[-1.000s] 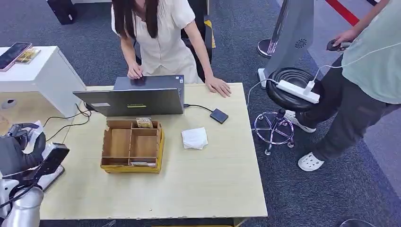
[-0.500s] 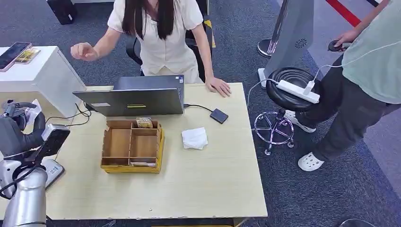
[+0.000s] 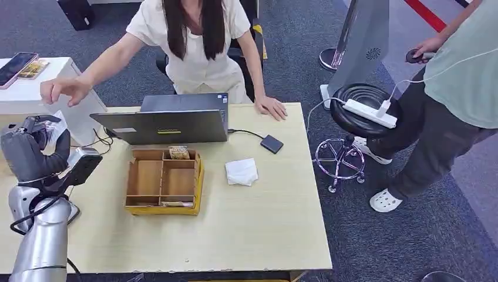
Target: Pass the card to the sensor for recognition and then transmit it.
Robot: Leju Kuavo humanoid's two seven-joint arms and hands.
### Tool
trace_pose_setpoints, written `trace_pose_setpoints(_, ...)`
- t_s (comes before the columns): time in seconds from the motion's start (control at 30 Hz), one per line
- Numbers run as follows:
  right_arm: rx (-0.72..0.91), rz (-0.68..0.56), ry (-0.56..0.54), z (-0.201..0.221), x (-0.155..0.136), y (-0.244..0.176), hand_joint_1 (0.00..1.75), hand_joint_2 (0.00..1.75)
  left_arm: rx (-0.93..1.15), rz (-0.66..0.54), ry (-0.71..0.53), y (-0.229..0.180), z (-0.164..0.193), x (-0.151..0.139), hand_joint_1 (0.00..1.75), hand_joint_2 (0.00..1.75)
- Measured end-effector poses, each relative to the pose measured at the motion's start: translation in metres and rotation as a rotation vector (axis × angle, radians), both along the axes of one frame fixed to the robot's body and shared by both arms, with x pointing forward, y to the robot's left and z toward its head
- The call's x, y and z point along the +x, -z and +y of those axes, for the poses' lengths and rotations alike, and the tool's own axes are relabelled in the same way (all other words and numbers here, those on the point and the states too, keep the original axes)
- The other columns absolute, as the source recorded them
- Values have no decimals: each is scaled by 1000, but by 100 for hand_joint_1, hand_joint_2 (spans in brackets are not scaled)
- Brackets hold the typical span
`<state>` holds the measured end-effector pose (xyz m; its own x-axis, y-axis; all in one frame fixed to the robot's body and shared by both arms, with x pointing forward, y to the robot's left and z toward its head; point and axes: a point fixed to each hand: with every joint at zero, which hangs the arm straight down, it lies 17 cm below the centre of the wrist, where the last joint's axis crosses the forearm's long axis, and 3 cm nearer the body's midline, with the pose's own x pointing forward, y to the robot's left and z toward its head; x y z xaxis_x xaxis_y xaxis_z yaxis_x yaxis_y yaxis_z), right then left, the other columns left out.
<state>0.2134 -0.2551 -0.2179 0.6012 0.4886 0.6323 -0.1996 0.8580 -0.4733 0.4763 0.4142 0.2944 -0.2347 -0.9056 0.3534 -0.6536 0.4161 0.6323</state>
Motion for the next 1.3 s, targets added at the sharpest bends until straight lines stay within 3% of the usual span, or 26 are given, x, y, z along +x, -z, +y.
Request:
trace_pose_setpoints(0.73, 5, -10, -4, 3, 7, -3, 0, 175, 111, -15, 49, -16, -44, 15, 175, 175)
trace_pose_setpoints(0.77, 5, -11, -5, 3, 8, -3, 0, 175, 121, -10, 49, -15, -45, 16, 0, 175)
trace_pose_setpoints(1.3, 11, -9, 2, 4, 7, -2, 0, 175, 143, 41, 19, 2, -35, 22, 0, 175)
